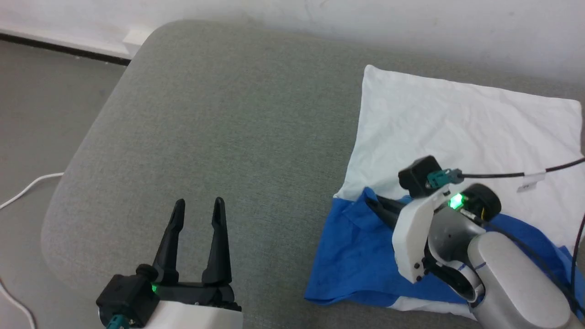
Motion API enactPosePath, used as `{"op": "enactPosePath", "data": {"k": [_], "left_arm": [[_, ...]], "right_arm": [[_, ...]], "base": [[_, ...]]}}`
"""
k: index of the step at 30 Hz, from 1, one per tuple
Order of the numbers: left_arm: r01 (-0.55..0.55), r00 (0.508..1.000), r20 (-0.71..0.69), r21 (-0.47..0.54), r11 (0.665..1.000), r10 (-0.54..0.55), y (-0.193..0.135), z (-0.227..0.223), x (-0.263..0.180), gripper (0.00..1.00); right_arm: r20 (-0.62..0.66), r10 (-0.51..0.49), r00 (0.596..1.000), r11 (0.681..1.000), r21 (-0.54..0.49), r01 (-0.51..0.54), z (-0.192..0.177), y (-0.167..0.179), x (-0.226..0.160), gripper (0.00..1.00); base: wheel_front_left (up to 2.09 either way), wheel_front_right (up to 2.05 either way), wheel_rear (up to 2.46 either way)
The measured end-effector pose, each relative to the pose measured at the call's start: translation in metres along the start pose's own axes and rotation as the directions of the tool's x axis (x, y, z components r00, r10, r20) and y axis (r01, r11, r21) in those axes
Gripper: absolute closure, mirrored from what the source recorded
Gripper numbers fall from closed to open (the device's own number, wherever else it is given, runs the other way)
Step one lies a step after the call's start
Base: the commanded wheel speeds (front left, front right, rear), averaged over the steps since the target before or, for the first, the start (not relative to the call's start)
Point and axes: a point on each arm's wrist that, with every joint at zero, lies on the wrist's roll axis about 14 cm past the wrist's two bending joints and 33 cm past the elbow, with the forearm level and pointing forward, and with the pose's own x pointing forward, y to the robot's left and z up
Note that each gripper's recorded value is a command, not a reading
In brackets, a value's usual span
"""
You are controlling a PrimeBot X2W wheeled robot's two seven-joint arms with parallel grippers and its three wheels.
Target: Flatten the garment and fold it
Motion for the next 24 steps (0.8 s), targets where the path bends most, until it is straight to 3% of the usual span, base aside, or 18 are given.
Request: {"op": "enactPosePath", "data": {"k": [8,12,14,15,16,20,24], "left_arm": [[-0.030,1.000,0.000,0.010,0.999,0.030,0.008,-0.003,-0.001,0.00],[-0.036,0.999,0.001,0.013,0.999,0.036,0.010,-0.002,-0.002,0.00],[-0.035,0.999,0.006,0.014,0.999,0.035,0.010,0.000,-0.003,0.00],[-0.032,0.999,0.008,0.015,0.999,0.032,0.010,0.000,-0.003,0.00],[-0.029,1.000,0.011,0.016,0.999,0.029,0.010,0.001,-0.003,0.00],[-0.012,1.000,0.015,0.020,1.000,0.012,0.008,0.004,-0.003,0.00],[0.012,1.000,0.023,0.023,1.000,-0.013,0.005,0.009,-0.001,0.00]], "right_arm": [[-0.134,0.016,0.991,0.999,0.038,-0.011,-0.061,0.004,0.020,1.00],[-0.142,0.019,0.990,0.999,0.050,-0.012,-0.070,0.010,0.025,1.00],[-0.130,0.018,0.991,0.998,0.058,-0.010,-0.071,0.014,0.027,0.54],[-0.122,0.018,0.992,0.998,0.062,-0.011,-0.070,0.017,0.027,0.05],[-0.114,0.020,0.993,0.998,0.065,-0.013,-0.069,0.020,0.028,0.00],[-0.063,0.037,0.997,0.995,0.097,-0.031,-0.055,0.031,0.027,0.00],[0.055,0.013,0.998,0.992,0.126,-0.020,-0.018,0.021,0.015,0.00]], "base": [[0.00,0.00,0.00],[0.00,0.00,0.00],[0.00,0.00,0.00],[0.00,0.00,0.00],[0.00,0.00,0.00],[0.00,0.00,0.00],[0.00,0.00,0.00]]}}
